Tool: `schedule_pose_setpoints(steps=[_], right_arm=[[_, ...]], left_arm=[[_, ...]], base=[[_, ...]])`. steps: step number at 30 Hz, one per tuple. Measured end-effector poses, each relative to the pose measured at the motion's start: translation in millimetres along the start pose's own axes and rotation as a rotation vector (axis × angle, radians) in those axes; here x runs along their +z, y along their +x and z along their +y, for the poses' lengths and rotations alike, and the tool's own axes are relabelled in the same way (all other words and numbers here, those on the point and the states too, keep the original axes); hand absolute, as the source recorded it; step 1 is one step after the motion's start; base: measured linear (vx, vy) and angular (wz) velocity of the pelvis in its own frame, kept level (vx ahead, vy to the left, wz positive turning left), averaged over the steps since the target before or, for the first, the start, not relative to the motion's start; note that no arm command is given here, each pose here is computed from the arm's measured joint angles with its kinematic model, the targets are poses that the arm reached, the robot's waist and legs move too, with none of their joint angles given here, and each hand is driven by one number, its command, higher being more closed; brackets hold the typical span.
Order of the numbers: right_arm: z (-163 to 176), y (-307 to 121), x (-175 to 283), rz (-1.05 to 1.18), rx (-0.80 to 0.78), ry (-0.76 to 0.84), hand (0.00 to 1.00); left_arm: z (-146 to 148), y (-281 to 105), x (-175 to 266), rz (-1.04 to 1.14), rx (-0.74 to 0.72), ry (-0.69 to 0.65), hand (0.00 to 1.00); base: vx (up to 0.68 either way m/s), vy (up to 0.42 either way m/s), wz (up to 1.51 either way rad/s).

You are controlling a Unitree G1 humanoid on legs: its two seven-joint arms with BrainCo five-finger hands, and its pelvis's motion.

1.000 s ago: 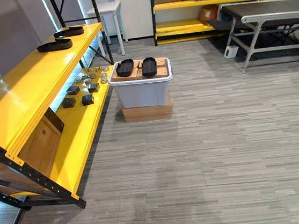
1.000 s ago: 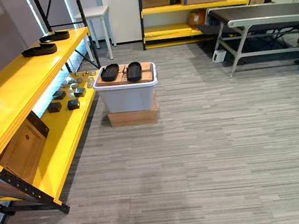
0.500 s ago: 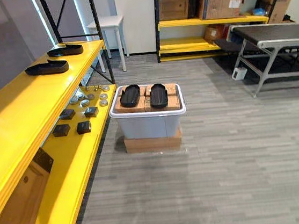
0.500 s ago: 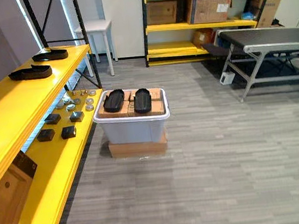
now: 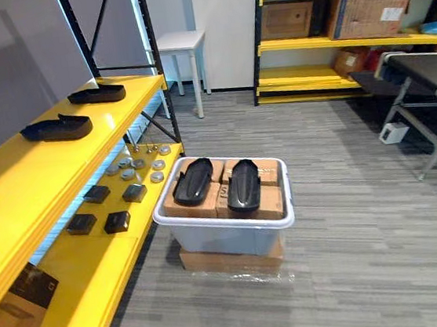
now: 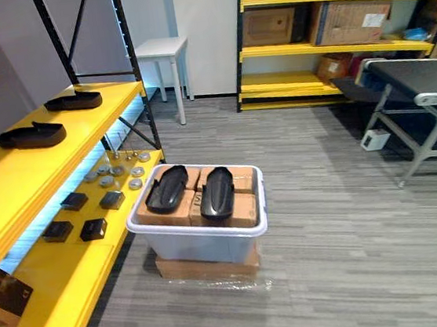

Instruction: Walk over and take plastic housings, then place them on the shelf

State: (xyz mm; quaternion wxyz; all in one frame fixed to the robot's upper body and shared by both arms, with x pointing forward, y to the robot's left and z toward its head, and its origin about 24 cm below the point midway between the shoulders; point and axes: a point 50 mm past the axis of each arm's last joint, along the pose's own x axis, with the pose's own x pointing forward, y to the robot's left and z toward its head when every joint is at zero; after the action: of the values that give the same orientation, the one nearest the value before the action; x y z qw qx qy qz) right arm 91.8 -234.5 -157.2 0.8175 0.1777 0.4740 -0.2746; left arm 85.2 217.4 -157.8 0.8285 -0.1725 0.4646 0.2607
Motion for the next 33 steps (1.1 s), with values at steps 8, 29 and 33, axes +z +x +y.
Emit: schedule_pose_setpoints(steps=[8,29,33], right_arm=[[21,5,27,-0.078,0.033,-0.058,0.0],[142,-108,205,-1.125,0.095,-0.288,0.0],[166,-124,228,-1.204,0.095,-0.255,0.0]], left_arm=[[19,-6,-20,0.079,0.025,0.126,0.0],[-59,2,35,-0.162,-0.155,0.303,0.0],[-70,4,52,-0.219,-0.155,0.312,0.0]], base=[[0.59,0.268,-0.01],[0.26,-0.03,0.22],[-0.08,0.039,0.12]])
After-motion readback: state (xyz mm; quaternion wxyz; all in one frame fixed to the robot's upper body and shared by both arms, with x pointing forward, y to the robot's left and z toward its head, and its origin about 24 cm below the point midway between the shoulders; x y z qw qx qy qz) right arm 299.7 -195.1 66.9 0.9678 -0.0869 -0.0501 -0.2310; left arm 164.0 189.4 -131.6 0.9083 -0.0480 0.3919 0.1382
